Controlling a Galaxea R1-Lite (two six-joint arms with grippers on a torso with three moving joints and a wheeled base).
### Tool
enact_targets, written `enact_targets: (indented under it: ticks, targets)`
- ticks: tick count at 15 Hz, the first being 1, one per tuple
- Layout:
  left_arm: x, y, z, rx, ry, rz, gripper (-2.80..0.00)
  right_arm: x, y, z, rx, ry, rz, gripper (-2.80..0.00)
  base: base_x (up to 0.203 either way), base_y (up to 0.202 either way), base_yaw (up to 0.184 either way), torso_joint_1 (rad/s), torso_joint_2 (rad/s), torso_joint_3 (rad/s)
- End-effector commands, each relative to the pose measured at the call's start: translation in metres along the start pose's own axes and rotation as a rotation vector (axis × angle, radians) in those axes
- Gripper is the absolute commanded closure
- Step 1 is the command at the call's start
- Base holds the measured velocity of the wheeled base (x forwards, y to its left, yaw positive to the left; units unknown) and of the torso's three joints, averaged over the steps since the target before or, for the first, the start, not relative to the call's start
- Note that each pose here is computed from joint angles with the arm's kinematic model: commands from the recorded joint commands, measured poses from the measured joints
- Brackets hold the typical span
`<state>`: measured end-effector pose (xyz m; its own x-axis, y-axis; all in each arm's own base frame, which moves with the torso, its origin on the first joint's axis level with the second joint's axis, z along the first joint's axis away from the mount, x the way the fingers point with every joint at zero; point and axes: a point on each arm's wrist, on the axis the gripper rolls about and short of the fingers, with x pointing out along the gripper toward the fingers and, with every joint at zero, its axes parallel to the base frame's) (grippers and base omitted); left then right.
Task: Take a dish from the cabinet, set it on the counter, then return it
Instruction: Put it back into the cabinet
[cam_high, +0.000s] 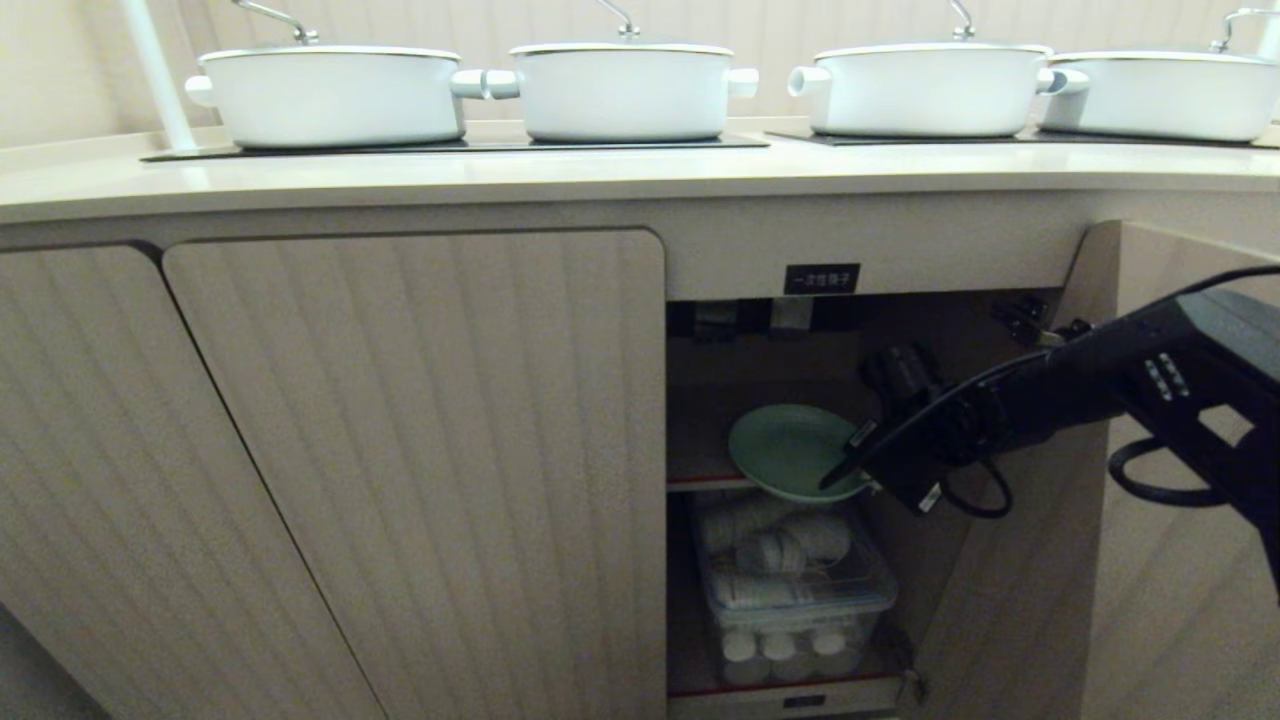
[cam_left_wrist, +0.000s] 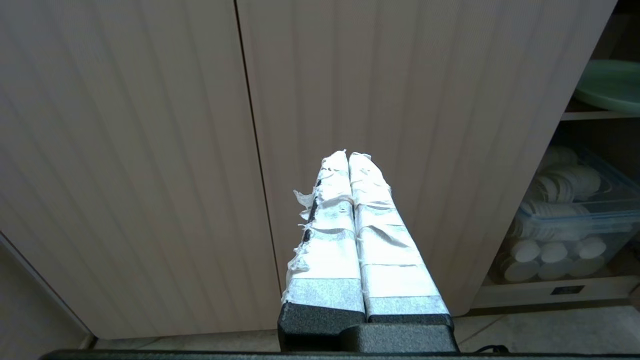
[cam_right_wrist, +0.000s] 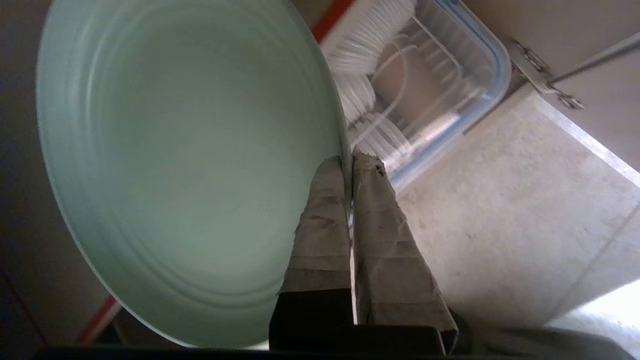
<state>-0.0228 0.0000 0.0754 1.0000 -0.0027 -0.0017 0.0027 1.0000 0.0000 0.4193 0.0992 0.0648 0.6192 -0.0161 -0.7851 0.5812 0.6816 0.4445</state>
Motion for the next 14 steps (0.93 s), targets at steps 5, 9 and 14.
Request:
enact_targets:
  ticks: [5, 9, 14]
  targets:
    - [0.0, 0.0, 0.0, 0.0, -0.001, 0.0, 0.0, 0.016, 0.013, 0.015, 0.028, -0.049, 0.031, 0.0, 0.0, 0.0, 0.0, 0.0, 0.0, 0.0]
    - [0.0, 0.0, 0.0, 0.0, 0.0, 0.0, 0.0, 0.024, 0.016, 0.022, 0.032, -0.052, 0.02, 0.0, 0.0, 0.0, 0.0, 0.0, 0.0, 0.0]
    - [0.0, 0.0, 0.0, 0.0, 0.0, 0.001, 0.0, 0.033, 0.018, 0.023, 0.033, -0.058, 0.025, 0.0, 0.0, 0.0, 0.0, 0.0, 0.0, 0.0]
